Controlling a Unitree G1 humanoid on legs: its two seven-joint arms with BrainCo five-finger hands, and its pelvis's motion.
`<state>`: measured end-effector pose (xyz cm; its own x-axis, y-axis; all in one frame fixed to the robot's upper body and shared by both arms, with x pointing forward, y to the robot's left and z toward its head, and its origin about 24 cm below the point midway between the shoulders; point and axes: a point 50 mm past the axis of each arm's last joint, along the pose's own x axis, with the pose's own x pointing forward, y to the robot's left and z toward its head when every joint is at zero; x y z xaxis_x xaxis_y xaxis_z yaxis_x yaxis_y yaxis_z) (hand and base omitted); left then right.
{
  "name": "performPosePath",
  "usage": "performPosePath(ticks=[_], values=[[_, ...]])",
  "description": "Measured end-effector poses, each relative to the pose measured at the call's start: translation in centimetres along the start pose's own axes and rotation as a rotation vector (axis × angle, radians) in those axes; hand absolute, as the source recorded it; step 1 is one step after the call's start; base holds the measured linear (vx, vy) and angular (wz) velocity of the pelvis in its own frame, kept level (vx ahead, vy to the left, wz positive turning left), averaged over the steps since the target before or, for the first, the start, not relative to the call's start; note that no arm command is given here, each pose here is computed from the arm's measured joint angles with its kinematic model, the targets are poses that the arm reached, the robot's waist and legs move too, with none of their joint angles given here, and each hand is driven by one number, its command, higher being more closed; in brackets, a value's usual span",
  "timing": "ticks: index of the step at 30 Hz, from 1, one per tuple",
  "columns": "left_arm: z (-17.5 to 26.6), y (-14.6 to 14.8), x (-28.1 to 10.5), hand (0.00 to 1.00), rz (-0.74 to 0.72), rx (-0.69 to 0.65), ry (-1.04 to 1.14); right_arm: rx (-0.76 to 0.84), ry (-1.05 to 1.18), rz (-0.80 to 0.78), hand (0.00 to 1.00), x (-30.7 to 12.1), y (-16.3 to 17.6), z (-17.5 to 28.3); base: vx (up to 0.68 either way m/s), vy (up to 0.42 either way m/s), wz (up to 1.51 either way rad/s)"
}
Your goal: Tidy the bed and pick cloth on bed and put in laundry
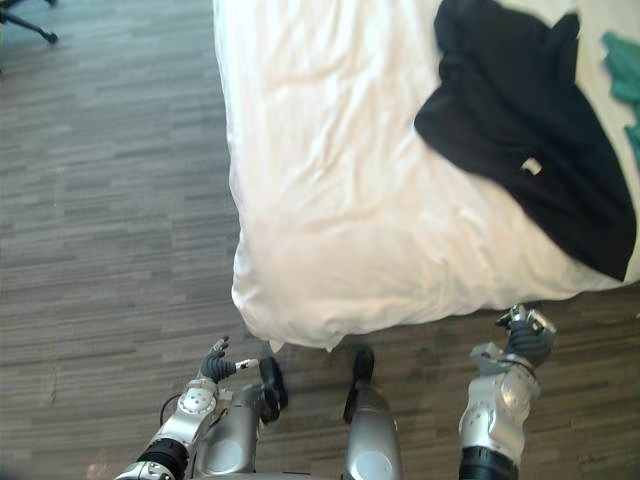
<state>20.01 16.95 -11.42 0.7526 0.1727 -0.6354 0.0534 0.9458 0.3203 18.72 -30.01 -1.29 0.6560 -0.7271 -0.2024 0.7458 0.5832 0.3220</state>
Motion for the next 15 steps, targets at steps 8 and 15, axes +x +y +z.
performPosePath(ticks=[8, 15], values=[[-4.4, 1.8, -1.2, 0.0, 0.058, 0.038, 0.156, -0.255, 0.489, -0.125, 0.0, -7.1, -6.0, -10.5, 0.06, -0.021, 0.02], [-7.8, 0.4, -3.2, 0.0, 0.063, -0.084, 0.283, -0.469, 0.787, -0.025, 0.0, -11.5, -6.8, -15.3, 0.03, -0.199, 0.02]])
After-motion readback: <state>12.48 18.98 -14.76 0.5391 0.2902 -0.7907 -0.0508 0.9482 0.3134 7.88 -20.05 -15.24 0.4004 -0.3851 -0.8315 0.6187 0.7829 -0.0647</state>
